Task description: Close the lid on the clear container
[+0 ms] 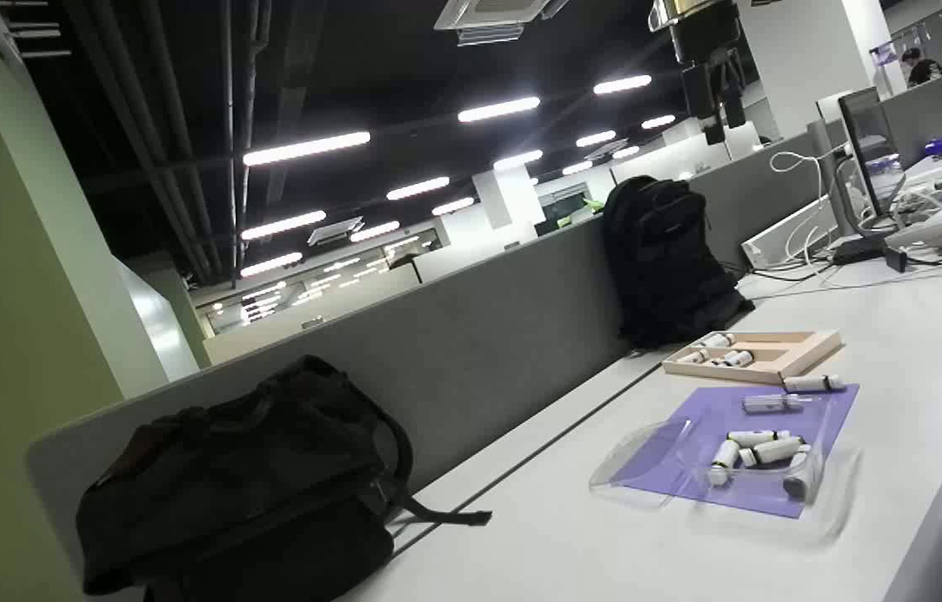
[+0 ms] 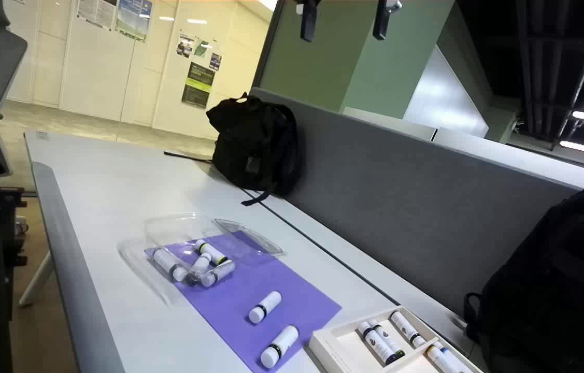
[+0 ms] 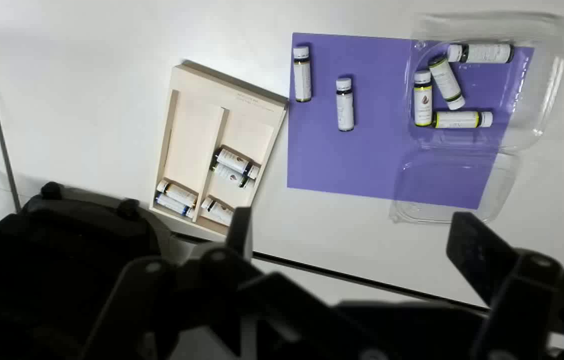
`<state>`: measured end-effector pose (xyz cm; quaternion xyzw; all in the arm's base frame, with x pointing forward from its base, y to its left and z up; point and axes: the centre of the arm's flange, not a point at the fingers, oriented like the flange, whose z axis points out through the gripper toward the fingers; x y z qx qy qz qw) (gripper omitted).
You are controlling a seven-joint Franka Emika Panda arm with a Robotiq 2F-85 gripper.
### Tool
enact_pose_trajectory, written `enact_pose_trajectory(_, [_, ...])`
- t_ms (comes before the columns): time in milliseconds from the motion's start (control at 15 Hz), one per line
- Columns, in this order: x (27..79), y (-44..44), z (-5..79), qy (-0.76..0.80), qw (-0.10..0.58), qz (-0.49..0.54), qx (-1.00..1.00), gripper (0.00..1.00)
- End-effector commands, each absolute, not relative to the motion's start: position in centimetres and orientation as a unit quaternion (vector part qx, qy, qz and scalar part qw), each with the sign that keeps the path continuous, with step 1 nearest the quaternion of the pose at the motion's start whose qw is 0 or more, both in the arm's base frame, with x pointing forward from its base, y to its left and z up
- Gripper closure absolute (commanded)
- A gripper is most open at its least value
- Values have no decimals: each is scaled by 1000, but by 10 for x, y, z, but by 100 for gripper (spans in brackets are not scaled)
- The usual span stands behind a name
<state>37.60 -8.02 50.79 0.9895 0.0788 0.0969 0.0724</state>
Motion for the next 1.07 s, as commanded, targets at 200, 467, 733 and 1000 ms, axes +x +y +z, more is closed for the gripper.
enact_pose_trajectory(200, [376, -80, 508, 79, 72, 97, 989, 0])
enact_pose_trajectory(467, [376, -80, 508, 79, 72, 97, 989, 0])
enact_pose_trajectory(733, [442, -90, 479, 66, 29, 109, 991, 0])
enact_pose_trajectory(1000, [509, -97, 425, 53, -23, 102, 993, 0])
